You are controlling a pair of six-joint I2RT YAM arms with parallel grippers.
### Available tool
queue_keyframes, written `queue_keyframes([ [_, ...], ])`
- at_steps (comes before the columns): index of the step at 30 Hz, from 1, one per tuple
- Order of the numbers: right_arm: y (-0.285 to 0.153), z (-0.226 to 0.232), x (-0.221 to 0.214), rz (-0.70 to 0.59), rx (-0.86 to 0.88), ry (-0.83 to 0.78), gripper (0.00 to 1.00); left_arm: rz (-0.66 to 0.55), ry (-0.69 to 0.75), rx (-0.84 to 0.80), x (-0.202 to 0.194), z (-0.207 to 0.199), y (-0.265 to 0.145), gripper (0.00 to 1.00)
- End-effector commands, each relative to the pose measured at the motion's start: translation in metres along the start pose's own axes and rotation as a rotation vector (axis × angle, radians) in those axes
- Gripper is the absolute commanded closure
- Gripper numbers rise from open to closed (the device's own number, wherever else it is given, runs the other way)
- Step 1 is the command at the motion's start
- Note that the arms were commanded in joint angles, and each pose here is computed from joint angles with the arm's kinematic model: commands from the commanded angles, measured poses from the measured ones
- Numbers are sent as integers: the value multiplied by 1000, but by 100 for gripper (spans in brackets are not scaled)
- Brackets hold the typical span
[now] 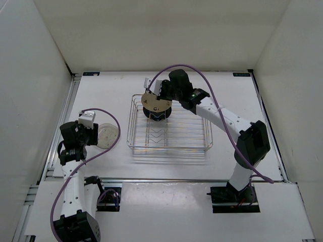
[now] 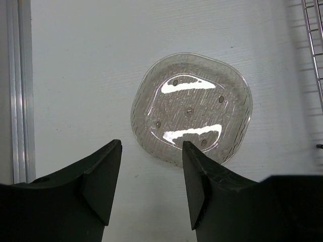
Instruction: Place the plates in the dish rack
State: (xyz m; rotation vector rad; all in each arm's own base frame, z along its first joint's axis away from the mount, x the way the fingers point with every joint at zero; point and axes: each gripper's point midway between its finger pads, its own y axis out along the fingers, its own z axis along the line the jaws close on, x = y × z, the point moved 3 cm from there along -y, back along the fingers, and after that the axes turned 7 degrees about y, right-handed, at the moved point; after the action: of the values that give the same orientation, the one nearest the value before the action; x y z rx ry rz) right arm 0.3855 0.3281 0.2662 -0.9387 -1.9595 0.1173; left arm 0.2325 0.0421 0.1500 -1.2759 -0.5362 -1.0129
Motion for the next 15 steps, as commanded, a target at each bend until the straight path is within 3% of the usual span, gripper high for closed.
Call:
queue_keyframes([
  [1,-1,-18,16,-63,-64,-16,100,-24,0,-8,3,-1,-2,38],
  [15,10,1,-5,-18,-21,23,100,-24,0,-8,3,-1,-2,38],
])
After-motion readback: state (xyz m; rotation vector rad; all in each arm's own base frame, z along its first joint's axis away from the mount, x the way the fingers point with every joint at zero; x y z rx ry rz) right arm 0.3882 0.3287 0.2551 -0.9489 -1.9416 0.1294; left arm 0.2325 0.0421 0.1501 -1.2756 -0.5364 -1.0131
